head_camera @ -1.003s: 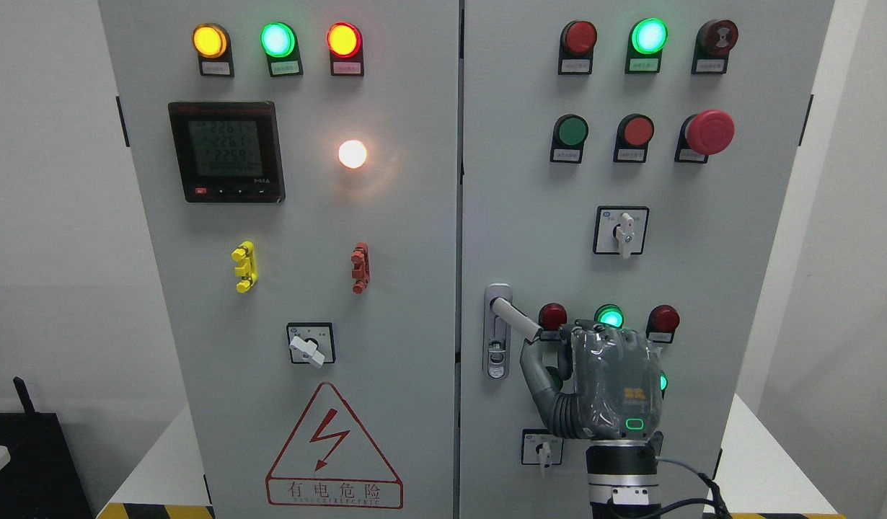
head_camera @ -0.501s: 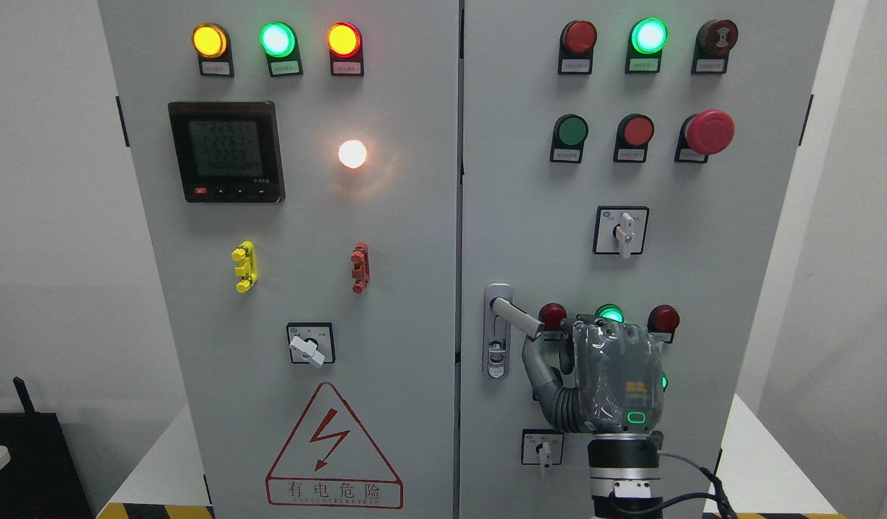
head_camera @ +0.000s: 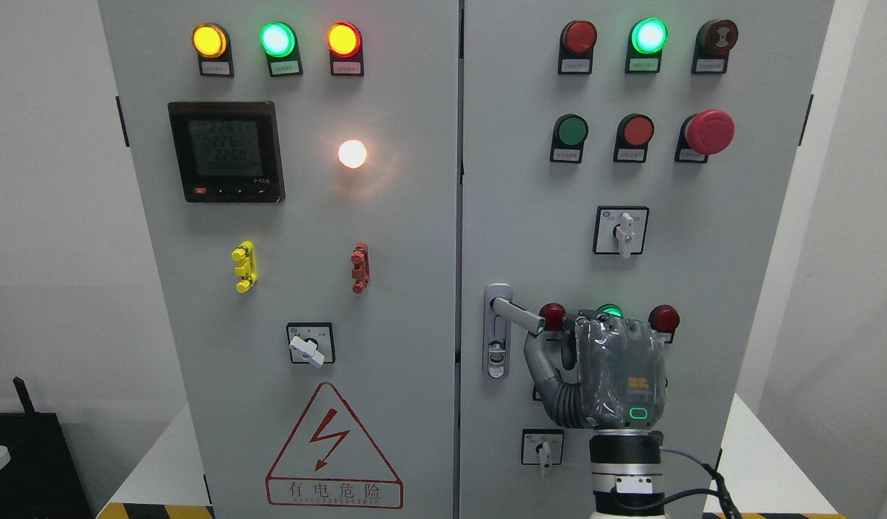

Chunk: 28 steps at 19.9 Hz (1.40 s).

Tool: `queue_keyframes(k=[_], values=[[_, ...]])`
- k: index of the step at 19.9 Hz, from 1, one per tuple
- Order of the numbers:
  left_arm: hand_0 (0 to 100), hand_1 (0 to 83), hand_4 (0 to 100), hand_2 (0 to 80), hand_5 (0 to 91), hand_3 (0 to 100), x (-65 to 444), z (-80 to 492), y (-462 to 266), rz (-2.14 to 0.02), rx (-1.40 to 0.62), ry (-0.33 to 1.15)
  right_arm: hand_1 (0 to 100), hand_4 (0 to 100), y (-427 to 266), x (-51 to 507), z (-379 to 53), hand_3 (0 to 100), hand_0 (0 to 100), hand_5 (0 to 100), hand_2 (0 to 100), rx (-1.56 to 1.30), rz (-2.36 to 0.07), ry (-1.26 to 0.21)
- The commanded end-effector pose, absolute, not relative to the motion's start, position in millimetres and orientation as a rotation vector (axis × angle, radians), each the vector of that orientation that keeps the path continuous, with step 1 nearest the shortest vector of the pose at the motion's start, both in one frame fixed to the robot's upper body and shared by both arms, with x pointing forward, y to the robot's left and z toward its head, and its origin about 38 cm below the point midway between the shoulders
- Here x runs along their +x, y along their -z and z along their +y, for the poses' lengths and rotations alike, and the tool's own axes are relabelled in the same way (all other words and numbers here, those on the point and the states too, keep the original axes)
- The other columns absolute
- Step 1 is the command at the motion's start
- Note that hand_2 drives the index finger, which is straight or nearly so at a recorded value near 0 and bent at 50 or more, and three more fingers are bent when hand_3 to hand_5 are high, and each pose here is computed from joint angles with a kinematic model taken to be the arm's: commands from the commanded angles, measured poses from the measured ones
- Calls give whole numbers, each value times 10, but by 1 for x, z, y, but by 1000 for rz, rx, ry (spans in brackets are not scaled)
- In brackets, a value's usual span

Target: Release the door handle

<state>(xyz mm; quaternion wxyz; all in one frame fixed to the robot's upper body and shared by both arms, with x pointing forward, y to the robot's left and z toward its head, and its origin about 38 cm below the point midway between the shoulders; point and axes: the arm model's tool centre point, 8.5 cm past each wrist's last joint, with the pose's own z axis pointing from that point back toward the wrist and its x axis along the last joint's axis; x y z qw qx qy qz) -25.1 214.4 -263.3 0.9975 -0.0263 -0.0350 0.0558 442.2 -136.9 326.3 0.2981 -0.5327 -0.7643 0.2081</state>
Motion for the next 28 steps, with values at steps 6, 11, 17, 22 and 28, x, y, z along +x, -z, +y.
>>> queue_keyframes(k=[6, 11, 17, 22, 28], values=[[120, 389, 0, 0, 0, 0, -20, 214, 264, -85, -54, -100, 390, 1000, -328, 443, -138, 1000, 596, 979, 1000, -1416, -2030, -551], [120, 389, 0, 0, 0, 0, -20, 214, 264, -85, -54, -100, 390, 1000, -328, 443, -137, 1000, 596, 978, 1000, -1415, -2032, -552], [120, 389, 0, 0, 0, 0, -20, 213, 264, -85, -56, -100, 389, 1000, -324, 441, -136, 1000, 598, 978, 1000, -1409, -2032, -553], [120, 389, 0, 0, 0, 0, -20, 214, 264, -85, -54, -100, 386, 1000, -313, 438, -135, 1000, 616, 978, 1000, -1394, -2034, -573], [120, 389, 0, 0, 0, 0, -20, 215, 264, -85, -53, -100, 378, 1000, -299, 423, -136, 1000, 614, 979, 1000, -1384, -2086, -580]])
